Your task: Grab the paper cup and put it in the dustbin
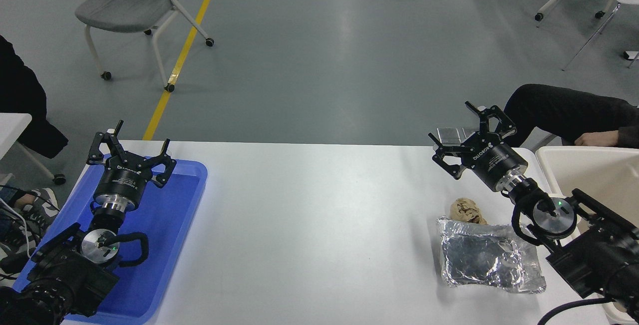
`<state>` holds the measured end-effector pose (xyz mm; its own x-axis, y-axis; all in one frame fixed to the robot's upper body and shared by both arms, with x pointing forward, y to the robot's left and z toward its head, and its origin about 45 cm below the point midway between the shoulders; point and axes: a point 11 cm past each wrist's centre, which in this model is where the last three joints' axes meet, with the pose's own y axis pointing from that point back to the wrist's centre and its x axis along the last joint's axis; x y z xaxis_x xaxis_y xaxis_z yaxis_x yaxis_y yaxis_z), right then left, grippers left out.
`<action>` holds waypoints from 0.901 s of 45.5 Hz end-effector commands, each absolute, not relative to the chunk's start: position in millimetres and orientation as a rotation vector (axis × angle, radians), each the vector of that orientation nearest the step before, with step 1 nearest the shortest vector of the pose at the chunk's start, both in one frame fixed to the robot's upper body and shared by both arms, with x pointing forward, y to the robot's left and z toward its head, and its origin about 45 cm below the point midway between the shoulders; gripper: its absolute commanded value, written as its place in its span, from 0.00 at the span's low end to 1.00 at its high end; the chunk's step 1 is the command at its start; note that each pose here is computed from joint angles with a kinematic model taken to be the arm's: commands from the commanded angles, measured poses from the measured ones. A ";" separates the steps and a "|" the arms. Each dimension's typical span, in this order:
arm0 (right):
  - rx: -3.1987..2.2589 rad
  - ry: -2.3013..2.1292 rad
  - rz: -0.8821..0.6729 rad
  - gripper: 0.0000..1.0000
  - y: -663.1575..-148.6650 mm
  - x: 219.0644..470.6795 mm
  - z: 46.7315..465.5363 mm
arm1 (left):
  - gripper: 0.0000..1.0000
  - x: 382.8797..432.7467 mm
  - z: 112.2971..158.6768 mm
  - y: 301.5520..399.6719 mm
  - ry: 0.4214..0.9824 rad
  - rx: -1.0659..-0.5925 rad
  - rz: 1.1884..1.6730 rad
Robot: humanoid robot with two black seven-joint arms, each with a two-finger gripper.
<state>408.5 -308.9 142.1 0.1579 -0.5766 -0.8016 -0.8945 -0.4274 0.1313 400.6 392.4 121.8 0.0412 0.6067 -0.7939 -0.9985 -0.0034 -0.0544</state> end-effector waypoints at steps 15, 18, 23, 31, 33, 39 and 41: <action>-2.074 1.401 1.167 1.00 -306.6 408.7 141.8 | 1.00 400.9 121.4 390.4 0.678 -0.756 1.424; -2.080 1.402 1.171 1.00 -305.8 408.0 140.6 | 1.00 400.9 121.4 390.4 0.678 -0.756 1.424; -2.084 1.396 1.167 1.00 -305.0 409.4 142.6 | 1.00 400.9 121.4 390.4 0.678 -0.756 1.424; -2.215 1.393 1.106 1.00 -295.0 419.3 156.3 | 1.00 400.9 121.4 390.4 0.678 -0.756 1.424; -2.246 1.392 1.088 1.00 -293.1 422.5 160.7 | 1.00 400.8 121.3 390.3 0.678 -0.755 1.423; -2.356 1.392 0.986 1.00 -290.1 438.0 185.5 | 1.00 400.9 121.4 390.4 0.678 -0.756 1.424; -2.419 1.408 0.943 1.00 -290.7 441.0 191.4 | 1.00 400.9 121.4 390.4 0.678 -0.756 1.424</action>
<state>422.8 -295.0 161.6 0.2460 -0.6373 -0.7303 -0.8617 -0.4888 0.1363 400.9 390.4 121.4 0.0430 0.6038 -0.7959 -0.9985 -0.0001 -0.0540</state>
